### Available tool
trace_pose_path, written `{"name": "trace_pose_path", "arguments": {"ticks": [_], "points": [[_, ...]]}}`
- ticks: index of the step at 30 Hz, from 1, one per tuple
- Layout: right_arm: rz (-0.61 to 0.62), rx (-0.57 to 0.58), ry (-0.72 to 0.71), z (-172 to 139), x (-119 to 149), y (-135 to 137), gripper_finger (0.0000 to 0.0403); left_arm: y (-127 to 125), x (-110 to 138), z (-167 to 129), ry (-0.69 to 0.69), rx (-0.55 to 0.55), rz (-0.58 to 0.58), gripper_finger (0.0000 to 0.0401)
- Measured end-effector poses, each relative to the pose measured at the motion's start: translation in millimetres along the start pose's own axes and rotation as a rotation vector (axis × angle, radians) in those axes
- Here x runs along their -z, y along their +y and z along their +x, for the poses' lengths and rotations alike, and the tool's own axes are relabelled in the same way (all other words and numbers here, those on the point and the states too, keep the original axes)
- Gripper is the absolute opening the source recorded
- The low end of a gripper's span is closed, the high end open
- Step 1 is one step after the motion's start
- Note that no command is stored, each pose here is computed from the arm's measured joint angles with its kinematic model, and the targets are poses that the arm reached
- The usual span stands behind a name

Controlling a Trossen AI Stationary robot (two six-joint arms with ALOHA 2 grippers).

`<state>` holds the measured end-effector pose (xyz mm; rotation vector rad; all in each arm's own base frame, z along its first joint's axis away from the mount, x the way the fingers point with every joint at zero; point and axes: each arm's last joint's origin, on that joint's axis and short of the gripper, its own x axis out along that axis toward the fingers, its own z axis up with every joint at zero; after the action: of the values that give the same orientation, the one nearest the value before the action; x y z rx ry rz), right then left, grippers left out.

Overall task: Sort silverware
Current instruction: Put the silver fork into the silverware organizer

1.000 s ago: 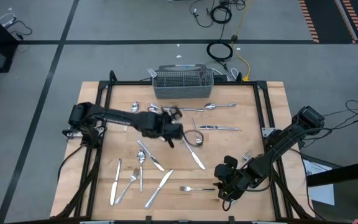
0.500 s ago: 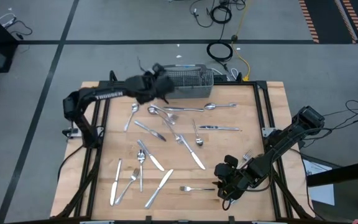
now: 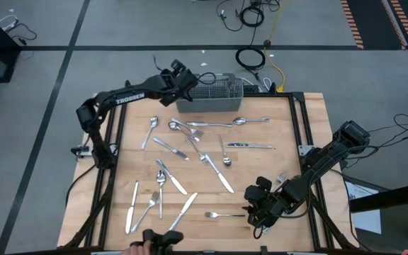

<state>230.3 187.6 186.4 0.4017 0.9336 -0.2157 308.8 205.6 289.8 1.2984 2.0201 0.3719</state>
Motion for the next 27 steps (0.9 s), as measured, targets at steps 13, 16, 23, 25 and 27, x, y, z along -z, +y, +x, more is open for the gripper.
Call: {"name": "trace_pose_path", "arguments": {"ticks": [13, 16, 23, 25, 27], "points": [[-0.048, -0.001, 0.003, 0, 0, 0, 0.0199, -8, -39, -6, -0.056, 0.005, 0.098, 0.0], [-0.052, -0.002, 0.004, 0, 0, 0, 0.0199, -10, -42, -10, -0.076, 0.009, 0.122, 0.0002], [-0.05, -0.009, 0.001, 0, 0, 1, 0.0199, -11, -44, -13, -0.096, 0.016, 0.09, 0.0052], [-0.05, -0.009, 0.001, 0, 0, 1, 0.0199, -12, -44, -13, -0.103, 0.024, 0.092, 0.0072], [-0.05, -0.009, 0.001, 0, 0, 1, 0.0199, -12, -44, -13, -0.109, 0.024, 0.091, 0.009]]}}
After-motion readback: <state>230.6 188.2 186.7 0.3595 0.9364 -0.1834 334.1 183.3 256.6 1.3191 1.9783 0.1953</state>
